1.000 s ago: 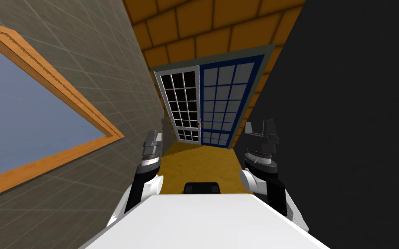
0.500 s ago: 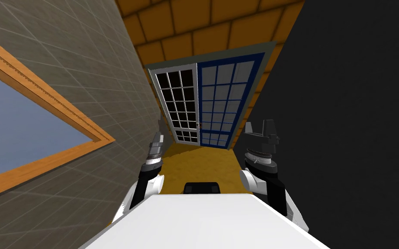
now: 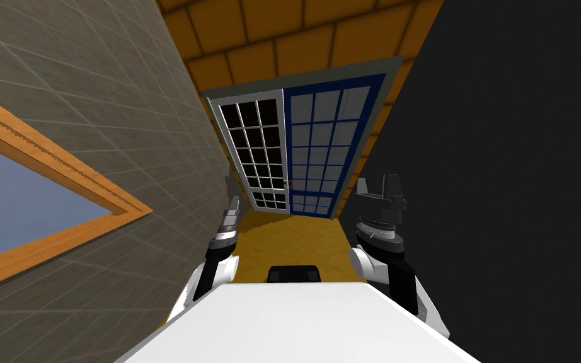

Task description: Pull the door open

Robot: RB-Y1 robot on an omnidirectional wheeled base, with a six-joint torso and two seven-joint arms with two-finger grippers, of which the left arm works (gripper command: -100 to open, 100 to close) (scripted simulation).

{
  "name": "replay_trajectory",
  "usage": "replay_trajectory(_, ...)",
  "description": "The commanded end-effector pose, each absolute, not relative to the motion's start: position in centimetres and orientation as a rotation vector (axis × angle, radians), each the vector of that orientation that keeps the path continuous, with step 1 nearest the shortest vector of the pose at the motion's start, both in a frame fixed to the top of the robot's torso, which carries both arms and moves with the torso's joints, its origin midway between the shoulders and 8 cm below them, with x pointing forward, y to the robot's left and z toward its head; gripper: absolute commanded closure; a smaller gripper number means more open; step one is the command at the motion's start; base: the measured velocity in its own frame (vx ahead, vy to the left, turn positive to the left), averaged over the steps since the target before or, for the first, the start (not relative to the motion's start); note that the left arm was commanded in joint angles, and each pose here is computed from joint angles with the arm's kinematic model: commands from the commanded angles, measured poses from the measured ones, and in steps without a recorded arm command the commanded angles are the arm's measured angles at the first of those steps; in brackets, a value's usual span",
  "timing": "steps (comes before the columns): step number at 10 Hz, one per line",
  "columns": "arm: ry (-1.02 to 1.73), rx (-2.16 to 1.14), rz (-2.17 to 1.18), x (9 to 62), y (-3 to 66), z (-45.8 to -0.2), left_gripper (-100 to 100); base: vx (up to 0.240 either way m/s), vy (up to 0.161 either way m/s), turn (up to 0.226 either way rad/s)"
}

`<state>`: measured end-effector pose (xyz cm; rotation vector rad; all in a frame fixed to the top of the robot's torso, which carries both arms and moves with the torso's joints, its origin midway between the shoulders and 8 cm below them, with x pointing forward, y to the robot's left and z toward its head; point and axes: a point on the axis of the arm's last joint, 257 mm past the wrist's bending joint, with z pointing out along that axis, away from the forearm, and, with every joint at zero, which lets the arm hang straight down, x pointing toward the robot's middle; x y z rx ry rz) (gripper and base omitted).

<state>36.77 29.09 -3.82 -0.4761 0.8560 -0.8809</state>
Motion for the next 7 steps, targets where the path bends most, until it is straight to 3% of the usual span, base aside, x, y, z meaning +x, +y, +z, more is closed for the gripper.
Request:
replay_trajectory(1,0.883,-0.464,-0.840,37.1,29.4,-5.1,-100,0.108,-0.018,-0.049)
replay_trajectory(7,0.982,-0.425,-0.692,38.6,30.8,-9.7,-100,0.096,-0.010,-0.055)
